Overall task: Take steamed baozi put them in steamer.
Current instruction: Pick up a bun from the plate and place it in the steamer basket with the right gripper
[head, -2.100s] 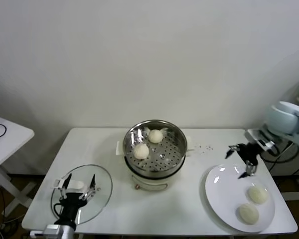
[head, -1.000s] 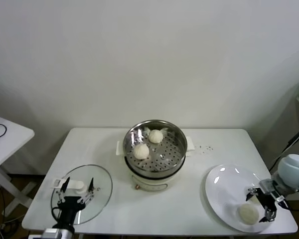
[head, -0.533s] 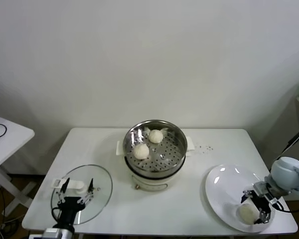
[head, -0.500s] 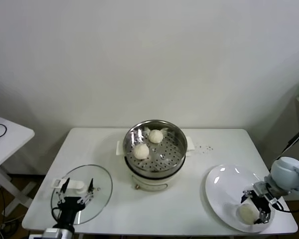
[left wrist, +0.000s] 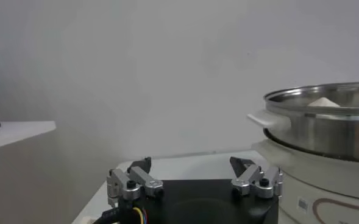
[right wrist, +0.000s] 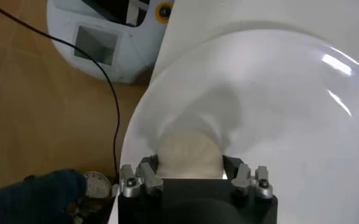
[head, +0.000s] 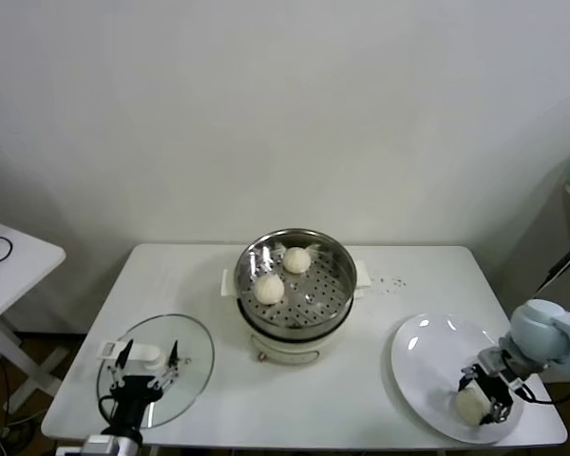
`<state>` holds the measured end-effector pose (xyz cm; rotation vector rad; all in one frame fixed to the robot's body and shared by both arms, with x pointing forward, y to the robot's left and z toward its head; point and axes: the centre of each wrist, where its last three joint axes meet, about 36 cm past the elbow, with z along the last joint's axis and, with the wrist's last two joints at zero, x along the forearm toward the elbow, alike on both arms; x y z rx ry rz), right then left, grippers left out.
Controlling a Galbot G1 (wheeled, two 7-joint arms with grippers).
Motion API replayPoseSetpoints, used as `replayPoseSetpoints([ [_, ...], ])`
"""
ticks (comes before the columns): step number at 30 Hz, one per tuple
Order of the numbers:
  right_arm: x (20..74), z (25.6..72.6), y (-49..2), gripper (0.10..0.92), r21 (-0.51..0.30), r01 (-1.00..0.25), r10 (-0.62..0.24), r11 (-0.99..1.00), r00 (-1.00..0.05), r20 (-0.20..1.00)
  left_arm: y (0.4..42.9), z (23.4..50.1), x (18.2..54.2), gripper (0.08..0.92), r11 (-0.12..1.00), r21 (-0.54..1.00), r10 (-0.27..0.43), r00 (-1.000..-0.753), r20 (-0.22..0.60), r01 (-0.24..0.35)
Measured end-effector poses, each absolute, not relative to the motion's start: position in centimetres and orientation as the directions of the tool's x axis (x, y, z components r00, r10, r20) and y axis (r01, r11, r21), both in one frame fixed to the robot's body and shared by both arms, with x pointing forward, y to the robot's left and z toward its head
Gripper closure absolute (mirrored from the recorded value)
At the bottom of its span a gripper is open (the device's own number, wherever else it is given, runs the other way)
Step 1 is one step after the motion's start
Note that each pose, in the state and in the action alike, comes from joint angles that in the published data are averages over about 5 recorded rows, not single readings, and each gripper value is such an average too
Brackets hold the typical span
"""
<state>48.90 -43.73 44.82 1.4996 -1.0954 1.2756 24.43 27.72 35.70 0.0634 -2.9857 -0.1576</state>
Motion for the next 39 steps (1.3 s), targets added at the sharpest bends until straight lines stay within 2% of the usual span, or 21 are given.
replayPoseSetpoints([
  [9,50.1,46.9,-43.1,0.342,0.030,-0.959,-0.099,-0.281,0.060,0.993,27.7,35.7,24.4,0.177,0.993,0.109,-0.051,-0.988,0.148,-0.035],
  [19,54.2,55.9,-40.0,0.344,-0.129,-0.858,-0.068,-0.497,-0.110,0.992,27.5,35.6,24.7,0.177,0.992,0.120,-0.043,-0.988,0.150,-0.025],
  [24,55.9,61.6,-37.0,0.344,-0.215,-0.730,-0.051,-0.649,-0.240,0.969,27.4,35.6,24.9,0.177,0.992,0.128,-0.038,-0.988,0.150,-0.018],
  [28,56.9,65.8,-33.6,0.344,-0.251,-0.585,-0.042,-0.771,-0.347,0.937,27.3,35.7,25.1,0.177,0.991,0.134,-0.036,-0.988,0.153,-0.016],
  [33,57.3,69.2,-28.4,0.344,-0.249,-0.401,-0.054,-0.882,-0.438,0.897,27.2,35.7,25.2,0.177,0.990,0.141,-0.037,-0.987,0.155,-0.015],
  [39,57.5,70.5,-22.1,0.344,-0.217,-0.228,-0.085,-0.949,-0.480,0.873,27.2,35.9,25.1,0.177,0.988,0.153,-0.038,-0.987,0.158,-0.014],
])
